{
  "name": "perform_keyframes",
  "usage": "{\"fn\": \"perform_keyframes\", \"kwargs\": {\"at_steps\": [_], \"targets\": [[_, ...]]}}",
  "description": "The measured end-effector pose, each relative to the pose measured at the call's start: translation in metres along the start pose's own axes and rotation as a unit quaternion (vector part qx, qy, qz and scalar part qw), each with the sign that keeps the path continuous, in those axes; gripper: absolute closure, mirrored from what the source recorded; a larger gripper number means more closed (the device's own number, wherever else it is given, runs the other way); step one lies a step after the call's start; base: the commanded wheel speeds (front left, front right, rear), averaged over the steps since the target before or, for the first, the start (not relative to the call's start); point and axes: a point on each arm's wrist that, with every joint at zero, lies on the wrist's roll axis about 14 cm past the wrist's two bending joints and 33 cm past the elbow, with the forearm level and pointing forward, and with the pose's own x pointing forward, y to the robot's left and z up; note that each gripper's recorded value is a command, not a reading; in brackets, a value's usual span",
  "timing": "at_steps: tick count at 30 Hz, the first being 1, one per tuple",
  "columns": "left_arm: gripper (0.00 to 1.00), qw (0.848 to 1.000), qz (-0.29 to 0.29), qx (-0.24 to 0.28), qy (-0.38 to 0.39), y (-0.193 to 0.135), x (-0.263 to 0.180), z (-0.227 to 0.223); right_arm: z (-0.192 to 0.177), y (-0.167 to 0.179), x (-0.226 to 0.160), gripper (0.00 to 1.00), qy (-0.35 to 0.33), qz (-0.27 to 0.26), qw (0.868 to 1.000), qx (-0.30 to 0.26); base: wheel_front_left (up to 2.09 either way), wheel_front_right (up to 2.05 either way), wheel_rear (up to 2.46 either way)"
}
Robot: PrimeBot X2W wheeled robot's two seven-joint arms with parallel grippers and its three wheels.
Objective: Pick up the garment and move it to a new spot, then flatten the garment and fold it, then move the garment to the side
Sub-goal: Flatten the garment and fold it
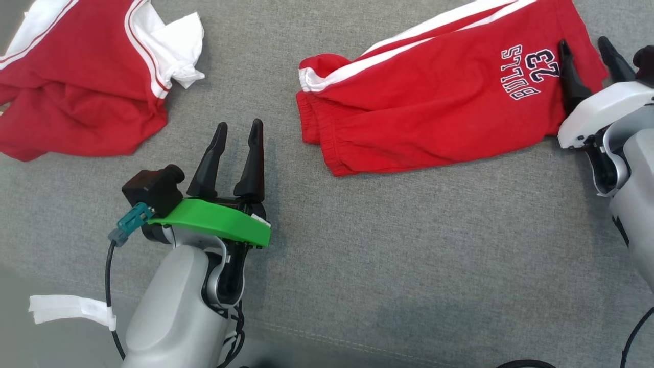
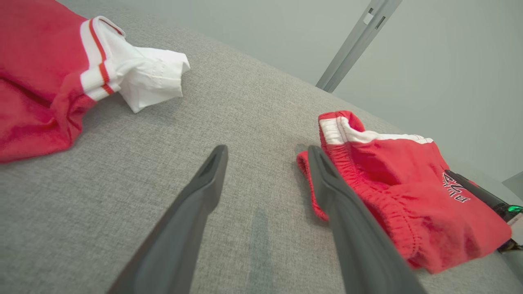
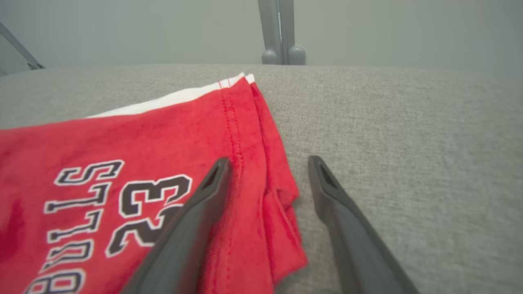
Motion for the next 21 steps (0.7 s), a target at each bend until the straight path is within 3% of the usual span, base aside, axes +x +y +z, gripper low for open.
{"fn": "perform_keyframes", "kwargs": {"at_steps": [1,2,13,21], "targets": [[0.0,1.0,0.0,0.0,-0.001,0.0,-0.001,0.001,-0.001,0.001,0.0,0.83,0.003,0.0,1.0,0.001,0.0,0.0,0.0],[0.0,1.0,0.0,0.001,-0.002,0.0,-0.001,0.002,-0.001,0.002,-0.001,1.0,0.004,0.0,1.0,0.004,0.0,0.0,0.0],[0.0,1.0,-0.002,-0.002,0.004,-0.004,-0.012,-0.002,0.015,-0.005,-0.023,1.0,-0.023,-0.027,0.996,0.08,0.0,0.0,0.0],[0.0,1.0,-0.021,0.003,0.013,-0.018,-0.024,-0.009,0.018,-0.027,-0.083,1.0,-0.056,-0.076,0.987,0.13,0.0,0.0,0.0]]}}
